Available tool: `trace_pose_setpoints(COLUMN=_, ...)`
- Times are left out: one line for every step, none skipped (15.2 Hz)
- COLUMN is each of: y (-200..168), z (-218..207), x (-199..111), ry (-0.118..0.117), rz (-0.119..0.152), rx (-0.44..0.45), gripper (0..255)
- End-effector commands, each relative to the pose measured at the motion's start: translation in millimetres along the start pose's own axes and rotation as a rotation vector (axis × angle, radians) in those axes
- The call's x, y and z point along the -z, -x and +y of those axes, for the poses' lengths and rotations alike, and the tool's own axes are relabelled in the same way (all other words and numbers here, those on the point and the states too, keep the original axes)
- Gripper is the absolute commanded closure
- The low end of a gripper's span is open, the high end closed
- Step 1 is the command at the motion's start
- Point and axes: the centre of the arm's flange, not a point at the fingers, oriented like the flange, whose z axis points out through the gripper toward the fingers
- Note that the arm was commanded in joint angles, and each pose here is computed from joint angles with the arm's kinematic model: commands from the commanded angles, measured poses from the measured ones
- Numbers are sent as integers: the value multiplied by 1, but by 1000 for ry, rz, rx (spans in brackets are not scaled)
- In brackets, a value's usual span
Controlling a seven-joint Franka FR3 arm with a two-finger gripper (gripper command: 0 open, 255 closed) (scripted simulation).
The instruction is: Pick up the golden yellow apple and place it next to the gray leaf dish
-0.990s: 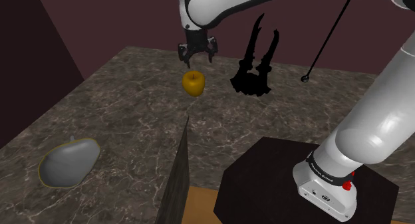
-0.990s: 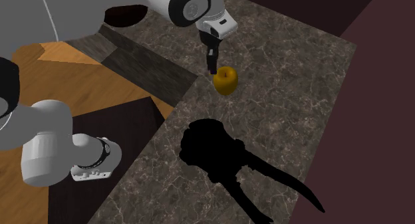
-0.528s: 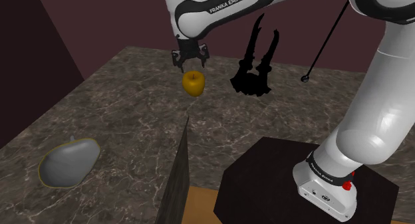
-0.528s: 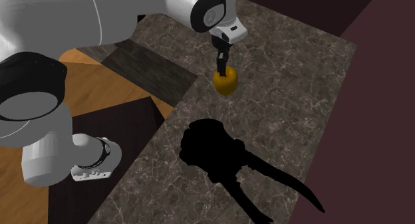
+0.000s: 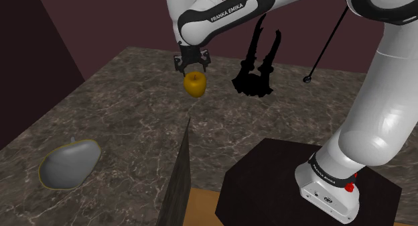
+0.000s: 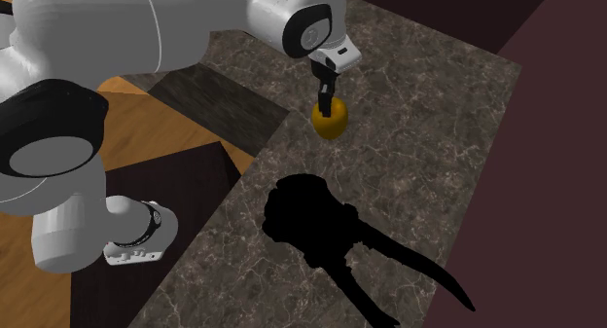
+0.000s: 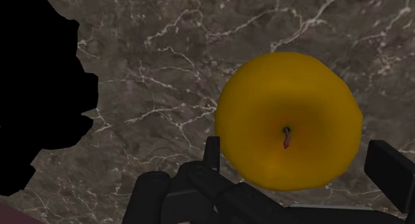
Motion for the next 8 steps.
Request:
trace_pose_setpoints(y=0, z=0, x=0, ry=0, rz=0, rx=0, gripper=0)
trace_pose_setpoints(y=0, z=0, x=0, ry=0, rz=0, rx=0, gripper=0)
trace_pose_setpoints(y=0, z=0, x=0, ry=0, rz=0, rx=0, gripper=0)
trace_pose_setpoints(y=0, z=0, x=0, ry=0, rz=0, rx=0, gripper=255)
trace_pose_setpoints(y=0, z=0, x=0, ry=0, rz=0, rx=0, gripper=255)
trace_pose_setpoints(y=0, z=0, x=0, ry=0, rz=0, rx=0, gripper=255)
trace_pose_setpoints(y=0, z=0, x=0, ry=0, rz=0, rx=0, gripper=255)
trace_pose_setpoints(y=0, z=0, x=0, ry=0, rz=0, rx=0, gripper=255)
